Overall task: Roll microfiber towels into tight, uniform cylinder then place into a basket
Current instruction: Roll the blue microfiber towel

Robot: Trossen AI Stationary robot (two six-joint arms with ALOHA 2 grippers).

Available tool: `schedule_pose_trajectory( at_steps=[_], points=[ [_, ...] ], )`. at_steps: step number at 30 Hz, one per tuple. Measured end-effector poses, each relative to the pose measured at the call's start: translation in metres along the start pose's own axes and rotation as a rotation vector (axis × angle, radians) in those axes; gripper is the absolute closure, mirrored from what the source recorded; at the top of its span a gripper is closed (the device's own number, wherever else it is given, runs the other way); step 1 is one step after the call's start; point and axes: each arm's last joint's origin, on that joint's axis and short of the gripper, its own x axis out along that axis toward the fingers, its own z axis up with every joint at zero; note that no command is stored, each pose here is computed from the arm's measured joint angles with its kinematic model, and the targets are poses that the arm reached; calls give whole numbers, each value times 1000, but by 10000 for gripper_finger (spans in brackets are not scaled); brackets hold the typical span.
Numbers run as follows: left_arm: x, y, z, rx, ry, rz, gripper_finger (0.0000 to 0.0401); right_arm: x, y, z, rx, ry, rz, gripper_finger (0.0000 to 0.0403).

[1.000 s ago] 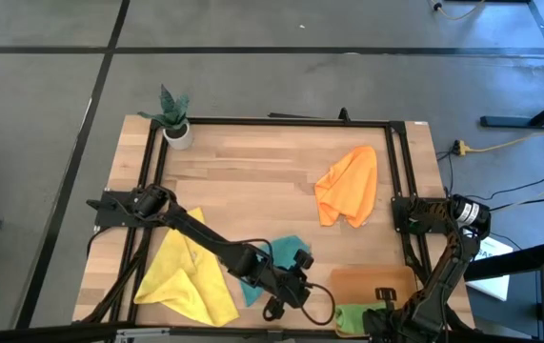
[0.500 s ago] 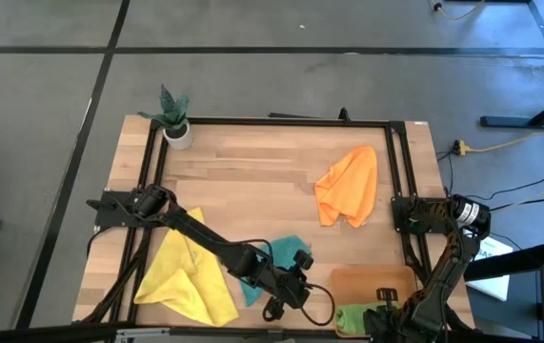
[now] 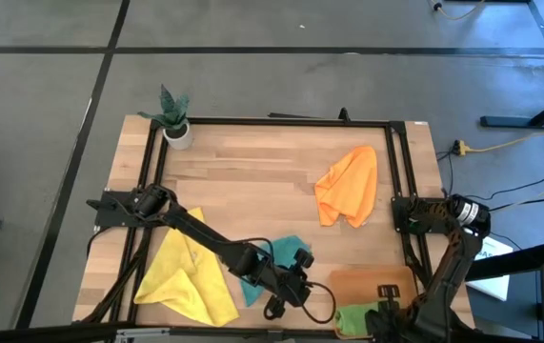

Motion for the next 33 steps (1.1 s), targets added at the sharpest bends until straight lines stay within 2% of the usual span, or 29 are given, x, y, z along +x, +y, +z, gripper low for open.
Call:
schedule_pose_trajectory(
  at_steps=[3, 7, 10, 13, 20, 26, 29, 33],
  points=[
    [0, 0, 0, 0, 0, 0, 354, -13, -2, 5, -4, -119, -91, 244],
    [0, -1, -1, 4, 9, -5, 354, -14, -13, 15, 30, -298, -234, 244],
    [-1, -4, -1, 12, 23, -13, 354, -4, -27, 25, 107, -314, -289, 244],
    [-2, -8, -2, 20, 34, -21, 354, 10, -38, 34, 151, -299, -297, 244],
    [-4, -15, -2, 17, 49, -36, 354, 36, -48, 47, 188, -201, -162, 244],
    [-4, -17, -3, 24, 69, -31, 354, 38, -38, 52, 160, -196, -17, 244],
    [-4, -17, -4, 24, 78, -25, 354, 38, -36, 53, 162, -201, 12, 244],
    [-4, -17, -5, 25, 84, -25, 354, 38, -38, 52, 159, -188, -13, 244]
  ],
)
